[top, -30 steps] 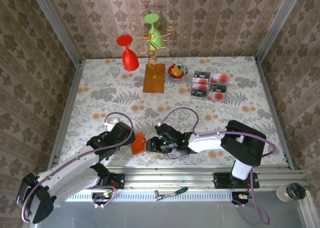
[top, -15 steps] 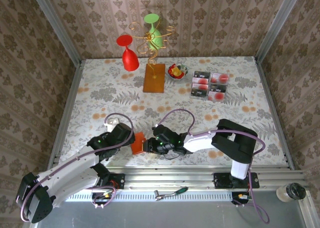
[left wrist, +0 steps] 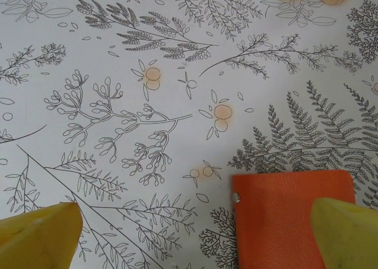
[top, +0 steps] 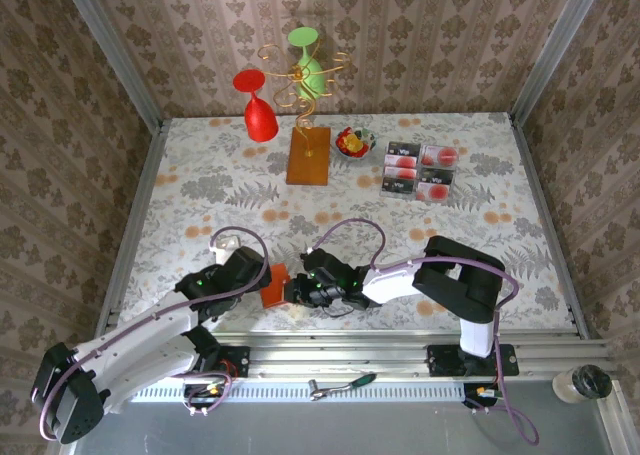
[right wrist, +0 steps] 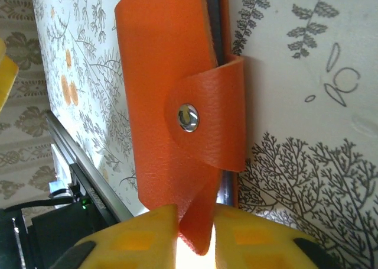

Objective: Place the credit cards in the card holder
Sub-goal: Pick up the card holder from the bottom-center of the table.

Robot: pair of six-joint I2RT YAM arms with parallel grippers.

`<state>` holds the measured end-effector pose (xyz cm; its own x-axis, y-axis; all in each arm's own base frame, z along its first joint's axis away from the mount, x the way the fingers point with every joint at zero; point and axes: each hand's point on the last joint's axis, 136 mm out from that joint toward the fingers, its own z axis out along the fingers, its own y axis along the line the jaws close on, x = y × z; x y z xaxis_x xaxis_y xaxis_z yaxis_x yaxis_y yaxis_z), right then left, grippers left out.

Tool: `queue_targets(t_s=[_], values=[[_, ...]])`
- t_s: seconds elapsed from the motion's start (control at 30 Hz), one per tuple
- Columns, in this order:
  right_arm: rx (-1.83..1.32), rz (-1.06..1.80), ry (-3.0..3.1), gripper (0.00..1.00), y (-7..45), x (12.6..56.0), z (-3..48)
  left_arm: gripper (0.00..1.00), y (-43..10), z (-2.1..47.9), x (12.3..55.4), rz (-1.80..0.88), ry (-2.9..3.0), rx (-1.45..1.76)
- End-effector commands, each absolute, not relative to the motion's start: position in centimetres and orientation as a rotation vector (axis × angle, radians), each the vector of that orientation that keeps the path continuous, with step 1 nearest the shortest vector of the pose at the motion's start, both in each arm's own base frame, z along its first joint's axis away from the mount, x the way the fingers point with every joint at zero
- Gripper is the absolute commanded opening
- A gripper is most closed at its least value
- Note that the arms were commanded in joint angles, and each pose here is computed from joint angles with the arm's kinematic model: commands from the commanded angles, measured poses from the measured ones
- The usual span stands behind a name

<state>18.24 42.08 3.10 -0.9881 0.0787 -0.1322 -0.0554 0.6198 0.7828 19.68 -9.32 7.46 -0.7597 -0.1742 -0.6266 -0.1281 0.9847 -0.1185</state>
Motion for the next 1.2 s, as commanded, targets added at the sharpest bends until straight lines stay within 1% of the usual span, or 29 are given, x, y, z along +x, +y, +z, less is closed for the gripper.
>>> queue_targets(t_s=[0.0, 0.13, 0.3, 0.4, 0.47, 0.63, 0.8, 0.87, 1.0, 1.17], values=[[0.031, 1.383, 2.651, 0.13, 42.9, 18.5, 3.9, 1.0, -8.9, 7.3, 19.4, -0.061, 2.443, -0.214], [0.052, 1.425, 2.62, 0.0, 42.1, 19.0, 4.8, 1.0, -10.6, 8.0, 19.9, -0.175, 2.423, -0.185], [0.07, 1.467, 2.562, 0.0, 40.7, 20.2, 6.9, 1.0, -11.5, 9.4, 20.8, -0.307, 2.347, -0.329], [0.08, 1.488, 2.521, 0.0, 39.6, 21.1, 8.3, 1.0, -12.5, 10.8, 21.4, -0.392, 2.305, -0.341], [0.093, 1.499, 2.491, 0.0, 38.7, 21.9, 9.6, 1.0, -13.7, 12.1, 21.8, -0.448, 2.288, -0.29], [0.102, 1.523, 2.404, 0.0, 36.6, 23.7, 13.3, 1.0, -18.6, 16.4, 23.0, -0.671, 2.194, -0.09], [0.128, 1.522, 2.333, 0.0, 34.5, 24.5, 16.2, 1.0, -22.3, 19.5, 24.3, -0.828, 2.15, -0.022], [0.145, 1.518, 2.307, 0.0, 33.7, 24.8, 17.1, 0.99, -23.9, 20.4, 24.8, -0.92, 2.13, -0.011], [0.168, 1.508, 2.265, 0.0, 32.3, 25.0, 18.5, 0.95, -25.5, 21.2, 25.8, -1.056, 2.092, -0.049], [0.199, 1.506, 2.24, 0.0, 31.2, 25.2, 18.8, 0.95, -26.0, 20.9, 27.3, -1.128, 2.072, -0.112]])
